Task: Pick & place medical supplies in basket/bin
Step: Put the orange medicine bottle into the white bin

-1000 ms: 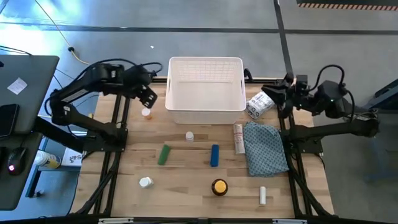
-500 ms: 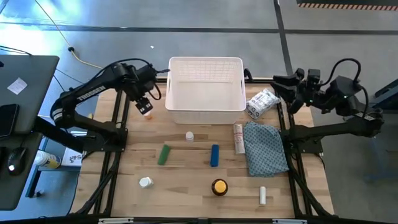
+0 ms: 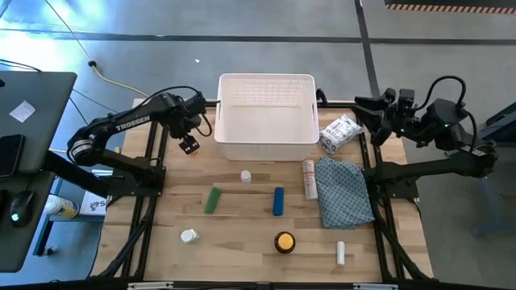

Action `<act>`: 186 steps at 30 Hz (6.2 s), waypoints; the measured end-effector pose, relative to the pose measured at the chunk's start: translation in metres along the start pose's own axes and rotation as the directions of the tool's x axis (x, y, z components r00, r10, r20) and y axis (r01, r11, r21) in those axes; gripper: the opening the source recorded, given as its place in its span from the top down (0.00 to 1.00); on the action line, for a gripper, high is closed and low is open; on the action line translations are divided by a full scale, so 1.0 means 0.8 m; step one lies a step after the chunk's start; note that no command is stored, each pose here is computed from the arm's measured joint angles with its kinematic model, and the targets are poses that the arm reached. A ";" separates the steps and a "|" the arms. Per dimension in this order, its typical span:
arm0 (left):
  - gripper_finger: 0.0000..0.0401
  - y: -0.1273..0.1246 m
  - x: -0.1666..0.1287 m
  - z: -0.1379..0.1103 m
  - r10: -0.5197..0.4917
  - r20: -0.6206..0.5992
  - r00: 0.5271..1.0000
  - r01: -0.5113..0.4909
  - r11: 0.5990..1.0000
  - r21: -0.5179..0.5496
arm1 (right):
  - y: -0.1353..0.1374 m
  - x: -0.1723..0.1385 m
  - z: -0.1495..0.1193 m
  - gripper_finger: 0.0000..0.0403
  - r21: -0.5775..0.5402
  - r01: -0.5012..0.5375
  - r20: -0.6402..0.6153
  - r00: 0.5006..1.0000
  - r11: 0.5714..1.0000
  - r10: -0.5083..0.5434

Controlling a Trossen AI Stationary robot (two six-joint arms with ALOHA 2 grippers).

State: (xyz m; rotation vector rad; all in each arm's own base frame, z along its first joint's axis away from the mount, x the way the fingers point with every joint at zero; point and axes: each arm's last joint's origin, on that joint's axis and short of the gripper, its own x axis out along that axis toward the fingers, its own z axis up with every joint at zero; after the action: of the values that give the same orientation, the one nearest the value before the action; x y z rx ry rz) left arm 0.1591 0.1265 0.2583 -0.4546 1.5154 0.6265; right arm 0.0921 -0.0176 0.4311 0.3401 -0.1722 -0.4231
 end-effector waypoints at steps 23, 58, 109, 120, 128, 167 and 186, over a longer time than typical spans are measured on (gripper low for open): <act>0.14 0.013 0.046 0.036 -0.048 -0.060 0.997 0.047 0.999 -0.012 | -0.001 0.000 0.000 0.53 0.010 0.024 0.006 1.000 1.000 -0.024; 0.24 0.009 0.067 0.030 -0.067 -0.064 0.996 0.066 0.998 -0.014 | -0.002 0.000 -0.005 0.53 0.021 0.024 -0.037 0.999 0.999 -0.023; 0.24 0.007 0.078 0.025 -0.093 -0.079 0.993 0.092 0.996 -0.016 | -0.002 0.000 -0.006 0.53 0.044 0.014 -0.043 0.999 0.999 -0.012; 0.24 0.007 0.078 0.025 -0.093 -0.080 0.992 0.092 0.996 -0.017 | -0.002 0.000 -0.006 0.53 0.044 0.008 -0.045 0.999 0.999 -0.006; 0.29 0.007 0.078 0.025 -0.093 -0.082 0.992 0.092 0.996 -0.017 | -0.002 0.000 -0.005 0.53 0.044 0.008 -0.044 0.999 0.999 -0.006; 0.37 0.020 0.000 0.042 0.023 -0.062 0.998 -0.018 0.997 0.078 | -0.001 0.000 -0.004 0.53 0.048 0.004 -0.035 0.999 0.999 -0.002; 0.38 0.042 -0.201 0.044 0.057 0.385 0.921 -0.065 0.998 0.009 | -0.001 0.000 -0.004 0.53 0.048 0.004 -0.035 0.999 0.999 -0.002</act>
State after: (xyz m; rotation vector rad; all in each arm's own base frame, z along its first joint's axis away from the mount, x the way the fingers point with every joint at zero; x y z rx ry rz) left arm 0.1731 0.1591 0.4226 -0.2491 1.1627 0.7025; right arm 0.0925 -0.0174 0.4276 0.3952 -0.1475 -0.4165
